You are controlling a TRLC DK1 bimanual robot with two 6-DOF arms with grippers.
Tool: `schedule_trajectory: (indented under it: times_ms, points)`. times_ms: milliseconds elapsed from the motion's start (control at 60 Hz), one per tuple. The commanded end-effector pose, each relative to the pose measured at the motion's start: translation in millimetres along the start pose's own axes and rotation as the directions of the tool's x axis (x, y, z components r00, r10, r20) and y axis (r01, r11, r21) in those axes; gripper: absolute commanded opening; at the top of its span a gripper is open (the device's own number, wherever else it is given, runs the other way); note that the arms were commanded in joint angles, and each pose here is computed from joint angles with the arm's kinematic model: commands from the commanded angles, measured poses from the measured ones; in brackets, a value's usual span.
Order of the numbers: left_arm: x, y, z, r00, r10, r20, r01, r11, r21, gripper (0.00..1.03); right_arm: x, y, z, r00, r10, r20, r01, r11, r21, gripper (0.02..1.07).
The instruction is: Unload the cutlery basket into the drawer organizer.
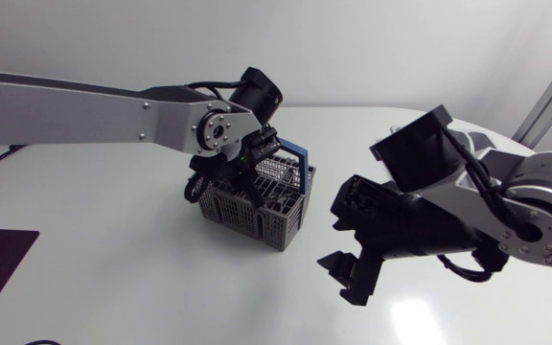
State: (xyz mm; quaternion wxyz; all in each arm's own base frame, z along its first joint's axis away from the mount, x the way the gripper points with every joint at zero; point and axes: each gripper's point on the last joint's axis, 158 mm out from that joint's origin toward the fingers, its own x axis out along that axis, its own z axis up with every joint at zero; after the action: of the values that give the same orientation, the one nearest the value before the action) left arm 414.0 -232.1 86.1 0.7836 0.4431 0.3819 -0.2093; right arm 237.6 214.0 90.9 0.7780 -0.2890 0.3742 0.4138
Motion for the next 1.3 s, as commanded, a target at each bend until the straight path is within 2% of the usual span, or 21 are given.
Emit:
schedule_trajectory:
  times_ms: [0,833,1283]
  points:
    - [1,-9,-4,1.000,-0.013,-0.003,0.013,1.000,0.004,0.04,4,8,-8,1.000,0.017,-0.013,-0.017,1.000,-0.013,0.86]
    - [-61,12,11,0.992,0.039,0.120,-0.037,0.999,-0.018,0.04,1,10,-8,1.000,0.019,-0.011,-0.020,1.000,-0.021,0.86]
    - [-90,34,5,0.980,0.146,0.135,-0.143,0.989,-0.032,0.04,-1,10,-7,1.000,0.016,-0.002,-0.016,1.000,-0.026,0.86]
